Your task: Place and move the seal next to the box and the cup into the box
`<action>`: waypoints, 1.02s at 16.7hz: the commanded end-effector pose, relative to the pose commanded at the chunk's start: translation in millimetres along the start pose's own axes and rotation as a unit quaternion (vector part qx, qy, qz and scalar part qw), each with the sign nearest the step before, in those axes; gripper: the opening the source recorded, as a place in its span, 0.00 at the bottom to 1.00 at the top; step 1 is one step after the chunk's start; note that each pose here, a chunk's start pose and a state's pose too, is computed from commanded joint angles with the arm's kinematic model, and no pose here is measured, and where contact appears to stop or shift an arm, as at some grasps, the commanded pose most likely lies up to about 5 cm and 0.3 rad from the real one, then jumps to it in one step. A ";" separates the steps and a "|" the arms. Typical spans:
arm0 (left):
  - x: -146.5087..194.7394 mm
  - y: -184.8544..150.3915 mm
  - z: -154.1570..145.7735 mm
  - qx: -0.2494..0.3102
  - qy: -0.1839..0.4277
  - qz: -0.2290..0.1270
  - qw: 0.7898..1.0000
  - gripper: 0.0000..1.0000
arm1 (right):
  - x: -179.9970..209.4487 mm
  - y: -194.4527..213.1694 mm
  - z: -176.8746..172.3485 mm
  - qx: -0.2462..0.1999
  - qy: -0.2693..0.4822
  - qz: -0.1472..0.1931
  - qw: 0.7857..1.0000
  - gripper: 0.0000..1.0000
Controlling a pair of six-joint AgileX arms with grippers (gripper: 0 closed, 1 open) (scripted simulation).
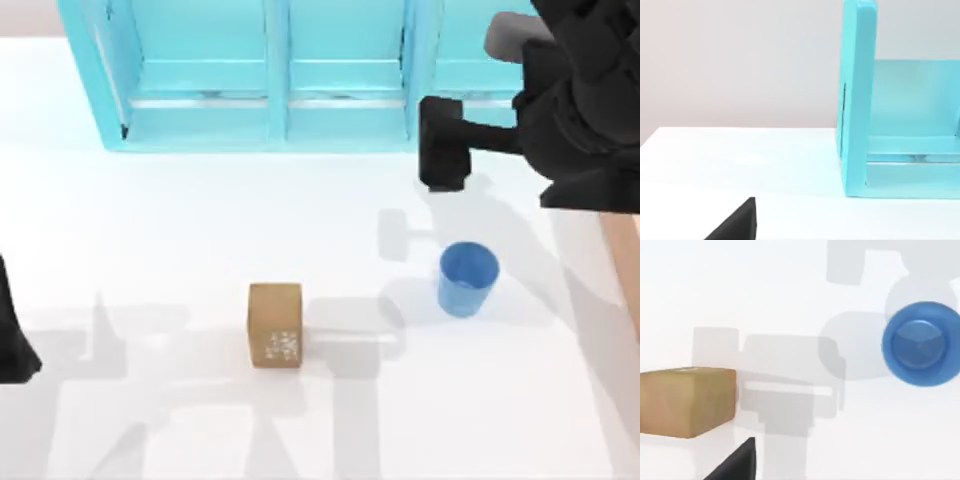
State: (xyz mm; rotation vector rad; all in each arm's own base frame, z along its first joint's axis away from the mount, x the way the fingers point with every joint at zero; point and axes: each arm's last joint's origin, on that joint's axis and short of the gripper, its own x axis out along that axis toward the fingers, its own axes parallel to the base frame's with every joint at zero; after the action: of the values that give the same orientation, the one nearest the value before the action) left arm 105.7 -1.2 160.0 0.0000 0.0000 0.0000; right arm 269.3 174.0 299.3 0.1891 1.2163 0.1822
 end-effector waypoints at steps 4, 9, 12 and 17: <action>0.0 0.0 0.0 0.000 0.000 0.000 1.000 1.00 | 53.2 72.8 17.4 0.006 0.101 -0.052 0.993 1.00; 0.0 0.0 0.0 0.000 0.000 0.000 1.000 1.00 | 110.8 140.3 7.6 0.006 0.159 -0.103 0.982 1.00; 0.0 0.0 0.0 0.000 0.000 0.000 1.000 1.00 | 131.0 163.0 -2.3 0.004 0.170 -0.117 0.979 1.00; 0.0 0.0 0.0 0.000 0.000 0.000 1.000 1.00 | 138.8 171.7 -7.3 0.003 0.172 -0.121 0.978 1.00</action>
State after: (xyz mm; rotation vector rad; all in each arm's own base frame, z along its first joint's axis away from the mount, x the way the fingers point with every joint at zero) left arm 105.7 -1.2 160.0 0.0000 0.0000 0.0000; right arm 302.6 374.1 211.9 0.0117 1.5725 -0.0041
